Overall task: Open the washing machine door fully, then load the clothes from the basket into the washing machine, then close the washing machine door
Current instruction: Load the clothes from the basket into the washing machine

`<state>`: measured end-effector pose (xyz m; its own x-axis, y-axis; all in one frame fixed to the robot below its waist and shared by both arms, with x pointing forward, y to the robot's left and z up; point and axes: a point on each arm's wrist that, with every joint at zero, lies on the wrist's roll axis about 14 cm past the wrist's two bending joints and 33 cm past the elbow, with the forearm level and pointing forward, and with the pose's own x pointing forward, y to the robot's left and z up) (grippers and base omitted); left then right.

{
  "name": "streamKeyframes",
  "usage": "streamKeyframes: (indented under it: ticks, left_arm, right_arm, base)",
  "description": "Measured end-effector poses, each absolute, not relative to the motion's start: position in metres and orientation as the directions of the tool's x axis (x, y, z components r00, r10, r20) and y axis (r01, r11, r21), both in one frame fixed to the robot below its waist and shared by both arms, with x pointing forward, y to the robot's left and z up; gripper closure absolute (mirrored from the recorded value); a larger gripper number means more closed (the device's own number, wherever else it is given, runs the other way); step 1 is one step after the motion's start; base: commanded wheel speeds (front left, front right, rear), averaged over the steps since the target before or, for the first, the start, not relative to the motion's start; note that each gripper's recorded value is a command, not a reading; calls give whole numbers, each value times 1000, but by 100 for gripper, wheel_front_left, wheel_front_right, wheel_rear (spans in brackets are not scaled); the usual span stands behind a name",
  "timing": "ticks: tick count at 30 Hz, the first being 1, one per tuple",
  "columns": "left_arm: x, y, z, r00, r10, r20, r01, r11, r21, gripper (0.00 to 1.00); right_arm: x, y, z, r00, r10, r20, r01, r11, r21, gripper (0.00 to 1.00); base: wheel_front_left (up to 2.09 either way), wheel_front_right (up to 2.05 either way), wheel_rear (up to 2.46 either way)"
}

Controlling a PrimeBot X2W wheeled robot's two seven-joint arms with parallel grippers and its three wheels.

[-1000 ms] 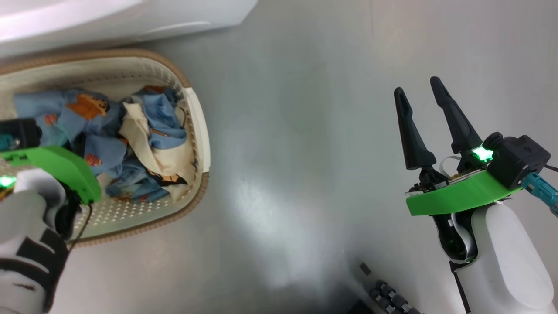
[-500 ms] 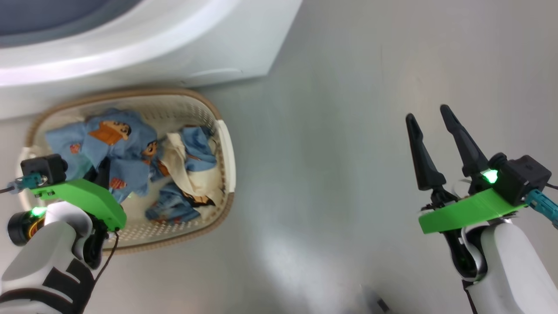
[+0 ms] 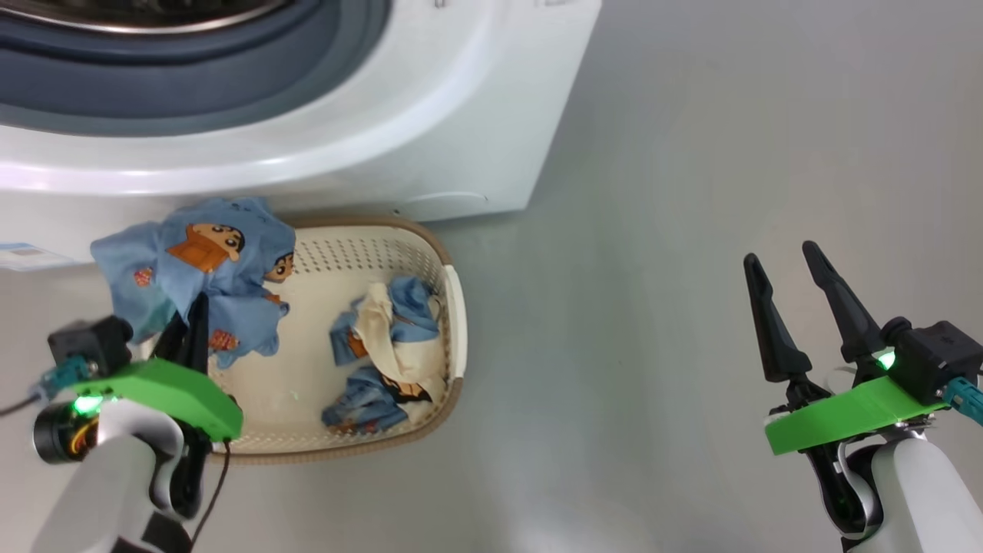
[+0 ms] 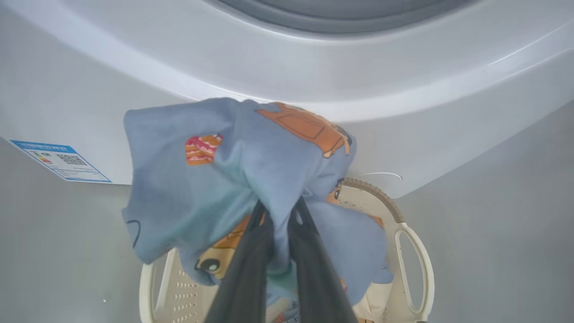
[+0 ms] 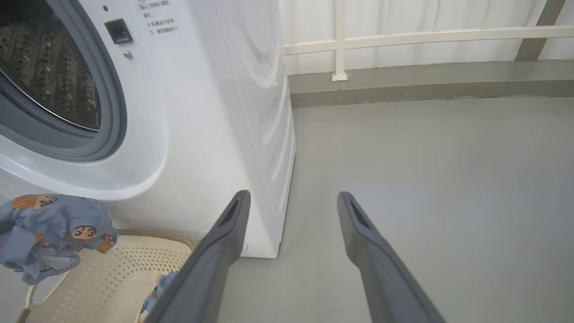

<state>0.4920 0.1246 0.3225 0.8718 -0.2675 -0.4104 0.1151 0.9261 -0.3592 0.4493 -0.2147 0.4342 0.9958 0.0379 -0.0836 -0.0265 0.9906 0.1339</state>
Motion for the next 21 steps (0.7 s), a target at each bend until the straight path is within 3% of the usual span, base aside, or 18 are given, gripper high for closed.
streamKeyframes:
  ticks: [9,21]
  left_arm:
    - [477,148,380,951,-190,-244,106,941,-321,100]
    - [449,175,448,995,-90,-47,74,960,-269,100]
  right_arm:
    - [441,-209,449,997,56,-55,-48,989,139,0]
    - [431,-207,461,998,60,-30,-55,988,146,0]
  base:
    - [0,0,0]
    - [0,0,0]
